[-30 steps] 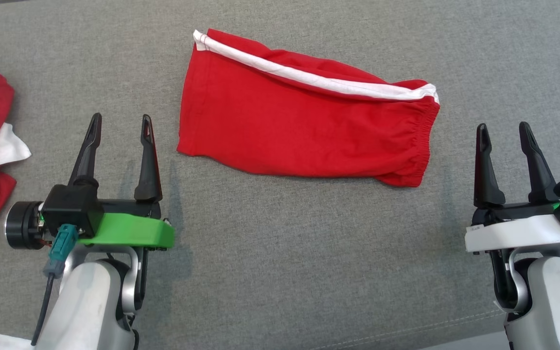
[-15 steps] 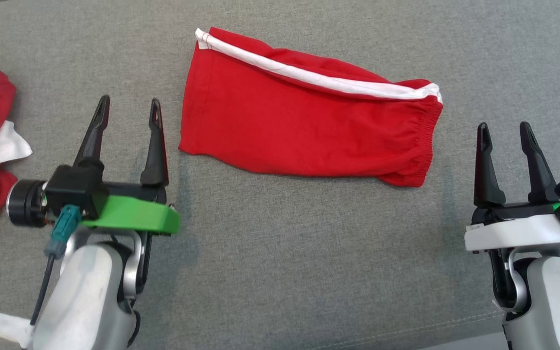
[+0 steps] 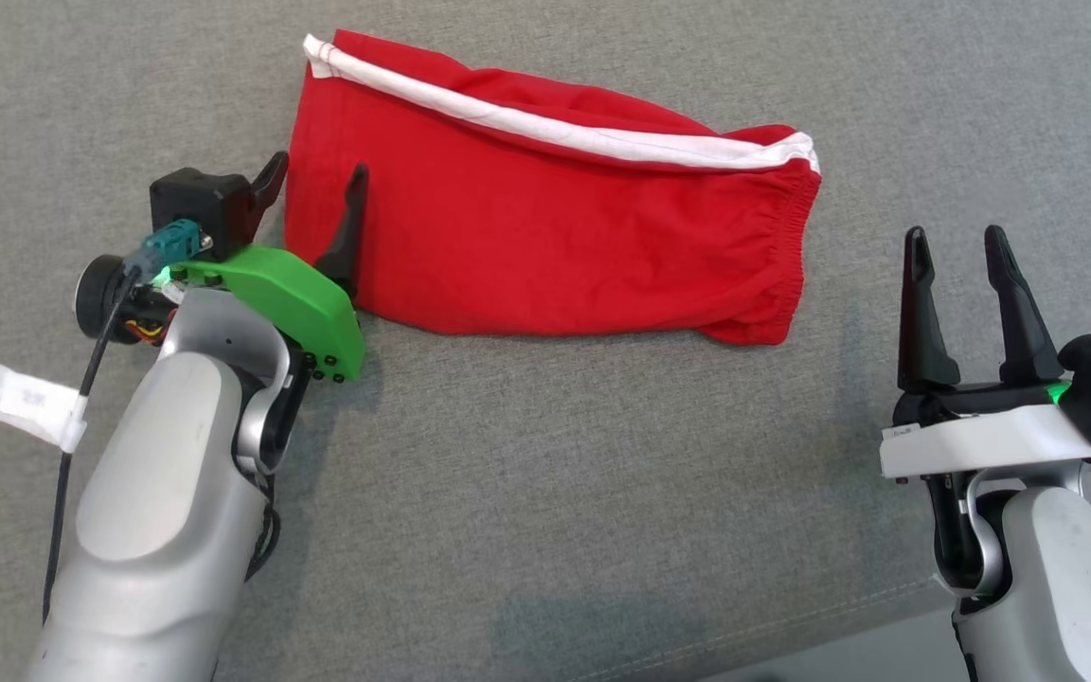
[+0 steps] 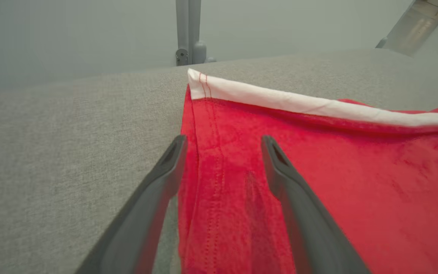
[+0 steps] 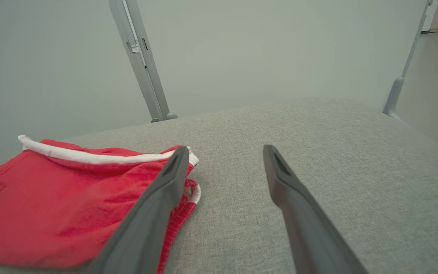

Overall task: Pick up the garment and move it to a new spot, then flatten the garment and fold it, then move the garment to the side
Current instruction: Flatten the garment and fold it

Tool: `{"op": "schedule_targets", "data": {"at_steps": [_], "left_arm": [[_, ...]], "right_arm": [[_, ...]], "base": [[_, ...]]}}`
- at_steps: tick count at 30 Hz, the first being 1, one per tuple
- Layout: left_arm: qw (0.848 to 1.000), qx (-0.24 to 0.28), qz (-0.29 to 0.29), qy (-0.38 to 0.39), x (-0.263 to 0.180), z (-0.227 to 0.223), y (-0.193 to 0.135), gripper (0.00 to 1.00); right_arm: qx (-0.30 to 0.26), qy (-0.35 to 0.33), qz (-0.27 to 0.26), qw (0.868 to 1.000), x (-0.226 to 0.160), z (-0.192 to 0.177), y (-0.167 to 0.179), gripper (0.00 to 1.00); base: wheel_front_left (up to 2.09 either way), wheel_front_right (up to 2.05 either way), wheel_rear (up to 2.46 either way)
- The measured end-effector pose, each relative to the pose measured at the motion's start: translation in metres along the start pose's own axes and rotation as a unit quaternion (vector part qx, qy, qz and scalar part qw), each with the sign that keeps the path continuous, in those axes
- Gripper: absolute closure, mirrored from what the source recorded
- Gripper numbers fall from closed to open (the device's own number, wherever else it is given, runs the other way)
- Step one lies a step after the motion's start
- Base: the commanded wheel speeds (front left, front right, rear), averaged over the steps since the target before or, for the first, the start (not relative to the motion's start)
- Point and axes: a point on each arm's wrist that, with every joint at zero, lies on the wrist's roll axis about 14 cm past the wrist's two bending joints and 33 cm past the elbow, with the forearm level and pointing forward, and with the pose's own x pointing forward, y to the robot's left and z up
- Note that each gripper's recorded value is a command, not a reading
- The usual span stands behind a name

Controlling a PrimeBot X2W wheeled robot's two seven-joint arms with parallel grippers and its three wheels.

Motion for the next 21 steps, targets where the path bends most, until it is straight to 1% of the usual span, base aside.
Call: {"op": "schedule_targets", "data": {"at_steps": [5, 7, 11, 12, 13, 17, 21], "left_arm": [[0.997, -0.024, 0.010, 0.079, 0.010, -0.042, 0.010, 0.00], [0.994, -0.030, 0.013, 0.101, 0.012, -0.053, 0.014, 0.00], [0.992, -0.038, 0.013, 0.122, 0.017, -0.062, 0.016, 0.00], [0.991, -0.039, 0.011, 0.125, 0.018, -0.063, 0.016, 0.52], [0.991, -0.043, 0.006, 0.130, 0.019, -0.065, 0.012, 1.00], [0.991, -0.038, -0.001, 0.130, 0.017, -0.066, 0.010, 1.00], [0.993, -0.044, -0.001, 0.105, 0.013, -0.060, 0.009, 1.00]], "right_arm": [[0.001, 0.008, -0.012, 1.000, -0.005, -0.004, -0.007, 0.00], [0.000, 0.010, -0.016, 1.000, -0.006, -0.005, -0.010, 0.00], [0.003, 0.010, -0.022, 1.000, -0.007, -0.005, -0.013, 0.00], [0.003, 0.011, -0.023, 1.000, -0.007, -0.005, -0.014, 0.00], [0.003, 0.011, -0.024, 1.000, -0.007, -0.005, -0.014, 0.00], [0.006, 0.010, -0.026, 1.000, -0.006, -0.005, -0.015, 0.00], [0.009, 0.006, -0.025, 1.000, -0.004, -0.004, -0.014, 0.00]], "base": [[0.00, 0.00, 0.00], [0.00, 0.00, 0.00], [0.00, 0.00, 0.00], [0.00, 0.00, 0.00], [0.00, 0.00, 0.00], [0.00, 0.00, 0.00], [0.00, 0.00, 0.00]]}}
